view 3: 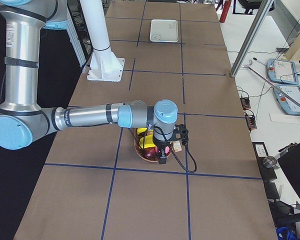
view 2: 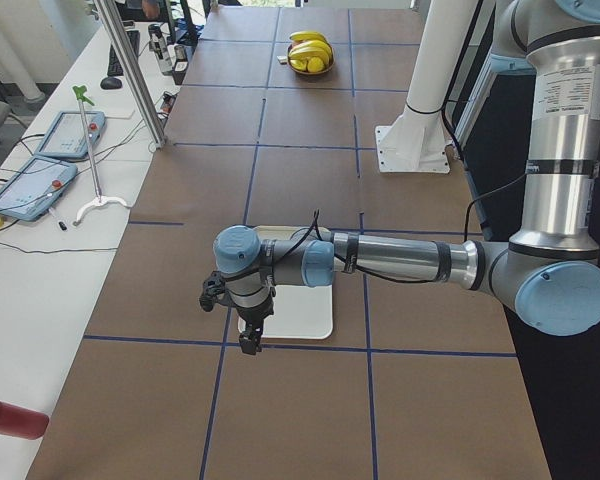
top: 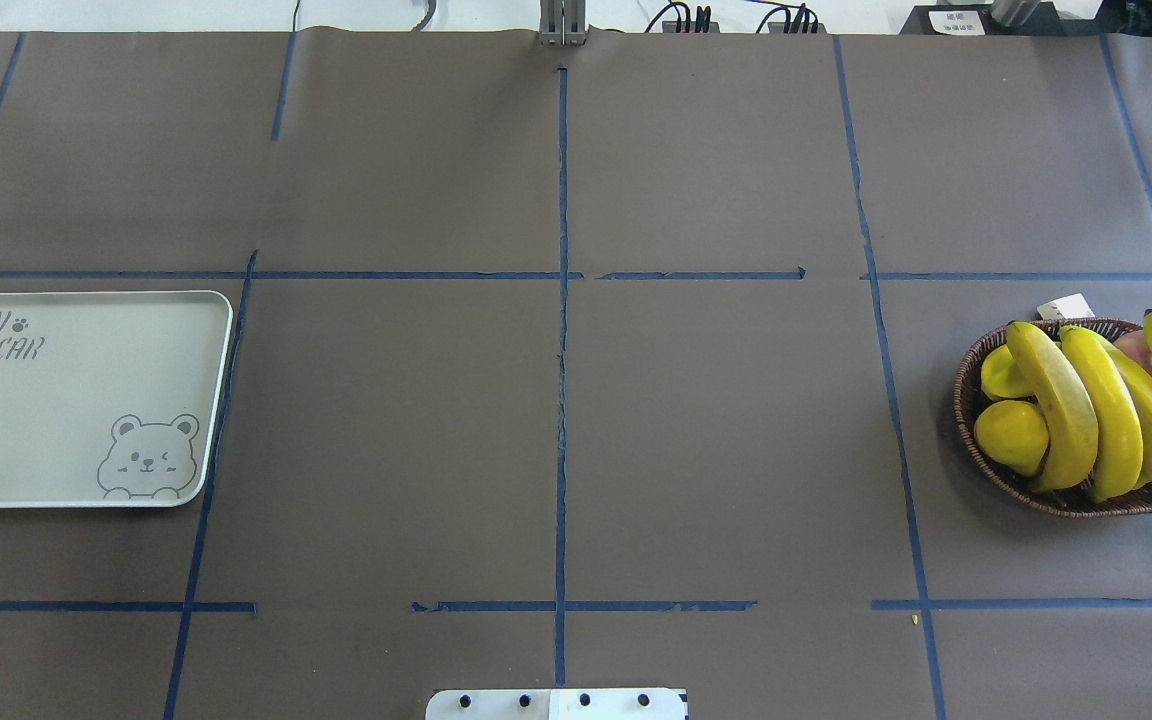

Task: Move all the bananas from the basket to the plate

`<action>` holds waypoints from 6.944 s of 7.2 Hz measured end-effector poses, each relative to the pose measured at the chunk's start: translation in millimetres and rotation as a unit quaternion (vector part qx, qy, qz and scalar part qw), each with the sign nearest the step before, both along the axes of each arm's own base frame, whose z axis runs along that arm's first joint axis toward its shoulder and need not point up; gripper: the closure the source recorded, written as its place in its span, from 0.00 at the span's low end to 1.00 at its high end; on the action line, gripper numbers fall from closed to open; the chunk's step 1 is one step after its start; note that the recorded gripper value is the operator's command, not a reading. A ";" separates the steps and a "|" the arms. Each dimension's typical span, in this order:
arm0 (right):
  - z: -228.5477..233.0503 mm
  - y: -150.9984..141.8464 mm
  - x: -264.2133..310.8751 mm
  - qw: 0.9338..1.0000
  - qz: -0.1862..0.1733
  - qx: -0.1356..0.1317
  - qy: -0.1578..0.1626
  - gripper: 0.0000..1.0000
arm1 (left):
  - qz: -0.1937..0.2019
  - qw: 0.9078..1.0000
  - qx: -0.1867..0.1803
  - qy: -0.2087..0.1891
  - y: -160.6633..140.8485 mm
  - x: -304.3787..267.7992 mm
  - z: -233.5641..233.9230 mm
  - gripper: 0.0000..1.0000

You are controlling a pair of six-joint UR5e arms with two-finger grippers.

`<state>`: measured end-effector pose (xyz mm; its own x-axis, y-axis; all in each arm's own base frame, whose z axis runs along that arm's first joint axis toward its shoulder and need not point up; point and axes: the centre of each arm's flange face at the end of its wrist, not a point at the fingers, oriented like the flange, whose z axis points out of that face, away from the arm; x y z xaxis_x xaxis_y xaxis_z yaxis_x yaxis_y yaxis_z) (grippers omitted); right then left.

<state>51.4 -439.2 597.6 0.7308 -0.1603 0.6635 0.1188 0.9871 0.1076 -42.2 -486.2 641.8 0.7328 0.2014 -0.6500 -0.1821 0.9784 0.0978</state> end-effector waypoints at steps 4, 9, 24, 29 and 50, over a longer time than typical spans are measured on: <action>-10.6 -3.0 -3.1 0.999 0.011 0.053 -0.008 0.01 | 0.001 1.000 -0.005 -0.001 0.4 0.6 5.7 0.00; -5.6 45.4 -75.7 0.990 0.107 0.064 -0.059 0.01 | 0.001 1.000 -0.006 0.000 0.3 1.5 6.3 0.00; 18.0 61.8 -157.5 0.996 0.051 0.074 -0.030 0.95 | 0.001 1.000 -0.009 0.000 1.6 1.4 7.8 0.00; 2.8 52.5 -112.0 0.983 0.041 0.180 0.022 0.96 | 0.003 1.000 0.006 -0.001 -2.0 2.9 -5.5 0.00; -367.9 -113.5 -452.1 0.941 0.075 0.141 -0.299 0.96 | -0.156 0.922 -0.005 0.354 -114.3 369.4 -406.9 0.01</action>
<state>-400.7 -552.8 229.7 0.2681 -0.3154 0.9103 -0.1852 0.9104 0.3699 327.2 -600.4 234.9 0.1463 0.0438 -0.9883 0.2144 0.9739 0.0749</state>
